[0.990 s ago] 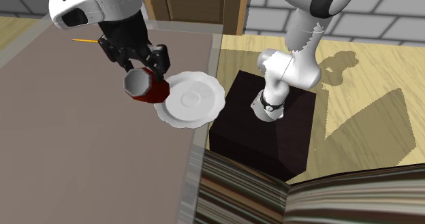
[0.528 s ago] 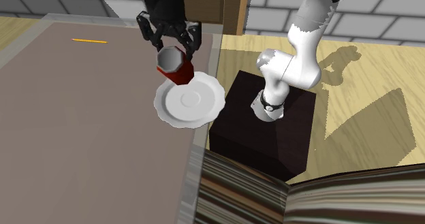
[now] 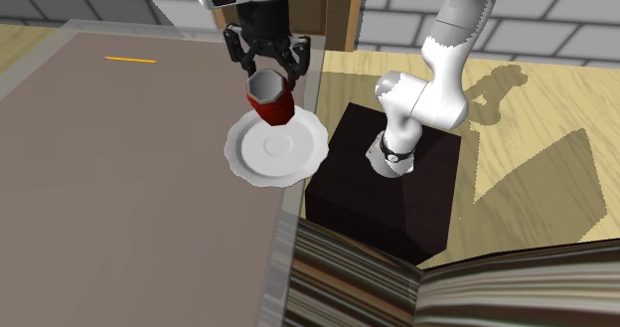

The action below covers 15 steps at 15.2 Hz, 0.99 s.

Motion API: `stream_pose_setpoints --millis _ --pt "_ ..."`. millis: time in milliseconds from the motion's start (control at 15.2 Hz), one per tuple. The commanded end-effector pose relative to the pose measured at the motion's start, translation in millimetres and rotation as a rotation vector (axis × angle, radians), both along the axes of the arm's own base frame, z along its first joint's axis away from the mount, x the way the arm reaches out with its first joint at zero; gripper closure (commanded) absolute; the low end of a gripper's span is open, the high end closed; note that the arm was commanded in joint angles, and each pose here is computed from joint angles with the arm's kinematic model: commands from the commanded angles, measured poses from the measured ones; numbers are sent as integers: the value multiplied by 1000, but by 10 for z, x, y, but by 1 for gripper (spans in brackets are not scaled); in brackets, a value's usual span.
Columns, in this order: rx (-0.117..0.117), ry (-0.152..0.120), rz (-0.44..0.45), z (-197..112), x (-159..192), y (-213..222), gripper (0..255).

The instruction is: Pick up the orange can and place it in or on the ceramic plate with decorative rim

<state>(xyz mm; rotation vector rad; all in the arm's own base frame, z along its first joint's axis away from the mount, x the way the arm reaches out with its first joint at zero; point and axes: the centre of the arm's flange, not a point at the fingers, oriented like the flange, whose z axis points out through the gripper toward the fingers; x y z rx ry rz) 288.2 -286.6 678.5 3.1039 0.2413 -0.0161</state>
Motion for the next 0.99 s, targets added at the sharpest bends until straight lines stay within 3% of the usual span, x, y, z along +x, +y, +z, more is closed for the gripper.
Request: stream_pose_setpoints --millis 0,792,924 --pt "-1 -1 0 -100 -2 1 255" --pt "-1 -1 0 -756 -2 1 255" --pt "-1 -1 0 -756 -2 1 255"
